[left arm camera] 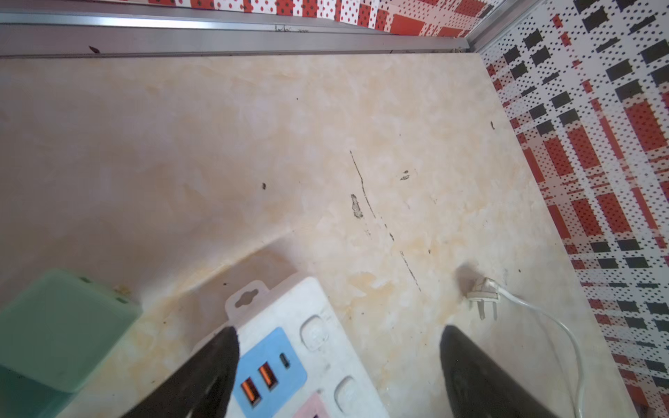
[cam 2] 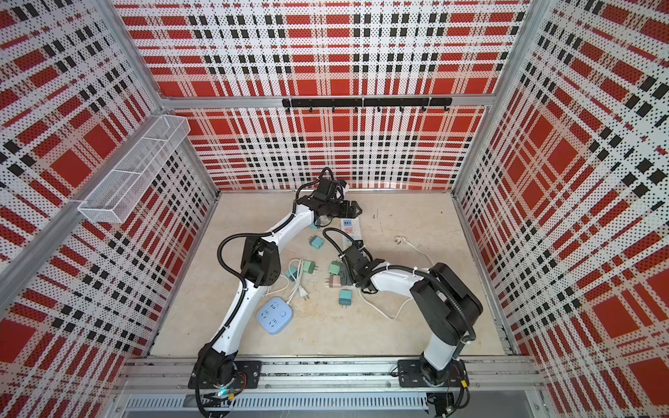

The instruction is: Insert the plug

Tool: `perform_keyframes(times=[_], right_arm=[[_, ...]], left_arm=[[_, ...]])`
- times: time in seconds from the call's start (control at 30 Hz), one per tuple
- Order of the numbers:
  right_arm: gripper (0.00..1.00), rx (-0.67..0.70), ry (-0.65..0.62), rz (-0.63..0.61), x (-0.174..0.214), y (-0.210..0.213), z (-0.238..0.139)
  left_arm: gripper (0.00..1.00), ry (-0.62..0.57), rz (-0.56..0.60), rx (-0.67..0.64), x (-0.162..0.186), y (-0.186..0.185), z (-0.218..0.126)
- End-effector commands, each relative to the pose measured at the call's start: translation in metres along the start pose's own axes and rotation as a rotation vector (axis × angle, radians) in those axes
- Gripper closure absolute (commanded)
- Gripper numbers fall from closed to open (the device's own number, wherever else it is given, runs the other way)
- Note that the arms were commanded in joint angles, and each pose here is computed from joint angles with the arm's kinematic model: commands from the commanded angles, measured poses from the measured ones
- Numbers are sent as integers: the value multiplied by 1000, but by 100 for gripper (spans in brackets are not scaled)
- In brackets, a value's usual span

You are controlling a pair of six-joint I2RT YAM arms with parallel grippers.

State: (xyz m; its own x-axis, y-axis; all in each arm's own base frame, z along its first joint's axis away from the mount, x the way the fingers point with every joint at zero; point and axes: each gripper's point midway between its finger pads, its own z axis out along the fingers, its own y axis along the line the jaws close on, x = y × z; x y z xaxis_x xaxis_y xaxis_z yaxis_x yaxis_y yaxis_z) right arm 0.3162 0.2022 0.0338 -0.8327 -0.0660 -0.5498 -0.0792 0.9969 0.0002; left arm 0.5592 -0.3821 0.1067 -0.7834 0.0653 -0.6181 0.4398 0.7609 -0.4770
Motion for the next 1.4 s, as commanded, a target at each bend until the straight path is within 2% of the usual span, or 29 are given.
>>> perform_keyframes(times=[0.0,0.2,0.3,0.43,0.53,0.7,0.87,0.97,1.1,1.17,1.37], right_arm=[[0,73,-29,49,2,-30,-8],[0,102,-11,166,13,-75,-5],[0,116,2,219,12,-94,-2],[0,99,-5,214,-3,-92,-10],[0,53,-70,218,-28,-86,-33],[1,-13,-176,207,-78,-72,-62],[18,-35,-170,182,-127,-49,-55],[26,-39,-157,177,-153,-38,-40],[26,-52,-129,182,-179,-28,-18],[26,-67,-108,192,-185,-25,-4],[28,-101,-39,192,-189,-11,34]], left_arm=[[12,-28,0,-26,-13,-10,-30],[11,-93,66,-62,-18,-39,-85],[11,-133,84,-67,-9,-51,-113],[11,-215,111,-65,3,-67,-156],[10,-272,136,-96,23,-68,-198],[7,-380,133,-212,74,-37,-273],[2,-444,76,-371,138,17,-328],[1,-482,20,-455,170,49,-346],[1,-502,-26,-527,198,81,-351],[1,-508,-96,-572,207,95,-355],[1,-513,-88,-523,209,92,-349]])
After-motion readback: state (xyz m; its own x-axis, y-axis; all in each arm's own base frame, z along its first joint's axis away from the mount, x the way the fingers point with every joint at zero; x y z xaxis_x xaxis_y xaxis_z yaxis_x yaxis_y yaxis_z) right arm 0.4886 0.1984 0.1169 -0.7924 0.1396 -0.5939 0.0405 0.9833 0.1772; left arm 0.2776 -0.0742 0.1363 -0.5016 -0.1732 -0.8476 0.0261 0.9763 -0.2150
